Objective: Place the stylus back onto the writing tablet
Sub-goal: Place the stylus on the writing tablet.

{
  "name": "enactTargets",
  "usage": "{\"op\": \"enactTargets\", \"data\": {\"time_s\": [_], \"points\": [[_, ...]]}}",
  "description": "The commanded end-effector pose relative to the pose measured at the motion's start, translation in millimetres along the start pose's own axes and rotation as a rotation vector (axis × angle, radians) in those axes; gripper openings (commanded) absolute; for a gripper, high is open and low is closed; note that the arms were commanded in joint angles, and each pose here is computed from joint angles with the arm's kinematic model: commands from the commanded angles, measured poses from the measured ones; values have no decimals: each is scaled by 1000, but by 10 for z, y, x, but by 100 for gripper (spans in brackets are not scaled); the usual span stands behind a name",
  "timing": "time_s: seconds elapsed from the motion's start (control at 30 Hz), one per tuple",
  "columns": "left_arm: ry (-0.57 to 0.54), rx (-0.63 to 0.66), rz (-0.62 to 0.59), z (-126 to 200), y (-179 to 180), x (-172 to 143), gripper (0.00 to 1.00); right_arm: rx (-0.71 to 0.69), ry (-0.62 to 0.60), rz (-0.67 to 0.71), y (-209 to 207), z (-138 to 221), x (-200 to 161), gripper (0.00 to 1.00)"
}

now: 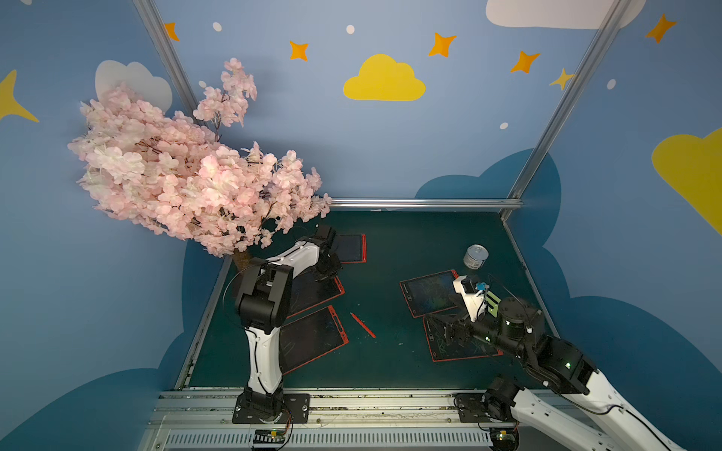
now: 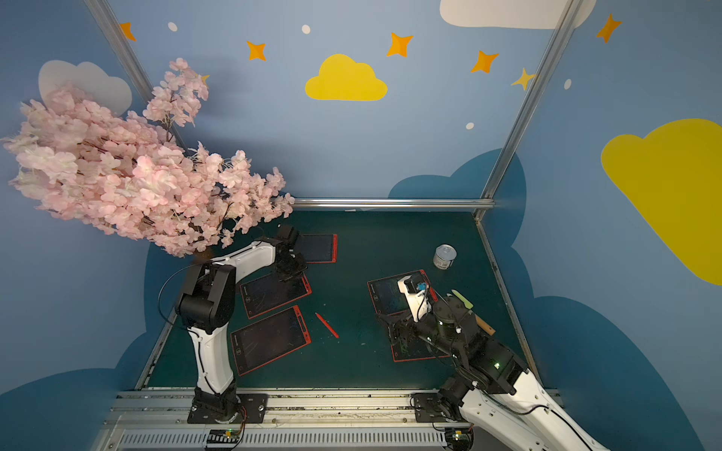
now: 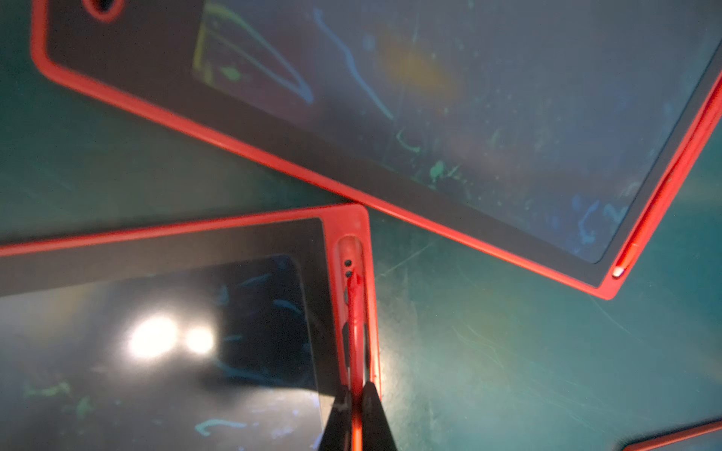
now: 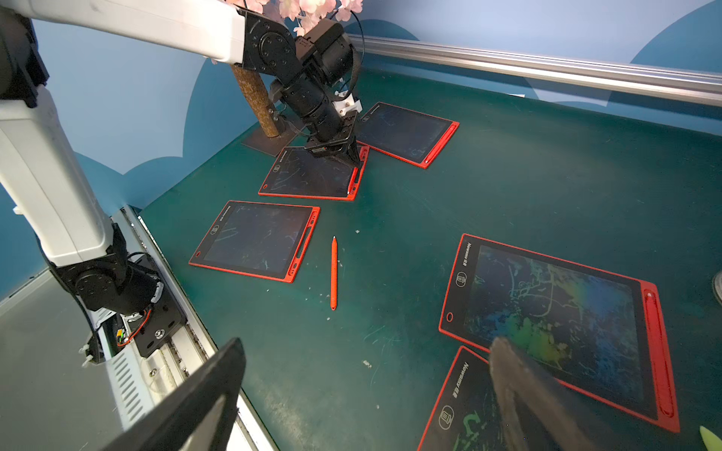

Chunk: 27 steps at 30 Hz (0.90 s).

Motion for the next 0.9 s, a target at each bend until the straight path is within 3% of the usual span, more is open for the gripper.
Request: {"op": "enactTargets", "data": {"time_s": [0.0, 0.57, 0.87], "points": [[-5, 4, 6, 16, -5, 42, 9, -7, 11, -1, -9, -15, -26, 96], [-4, -1, 7, 6, -14, 49, 12, -10, 17, -2, -12, -24, -32, 96], [1, 1, 8, 5, -9, 42, 8, -10, 16, -2, -12, -25, -31, 96]]}}
Point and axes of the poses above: each gripper's point midway between its finger pads, its own z axis back along the fingers, its own y axis along the line the jaws close on, x = y × z, the point moved 6 cm from there along z, back along the fingers, and after that the axes turned 5 degrees about z, right-handed, at the moved point
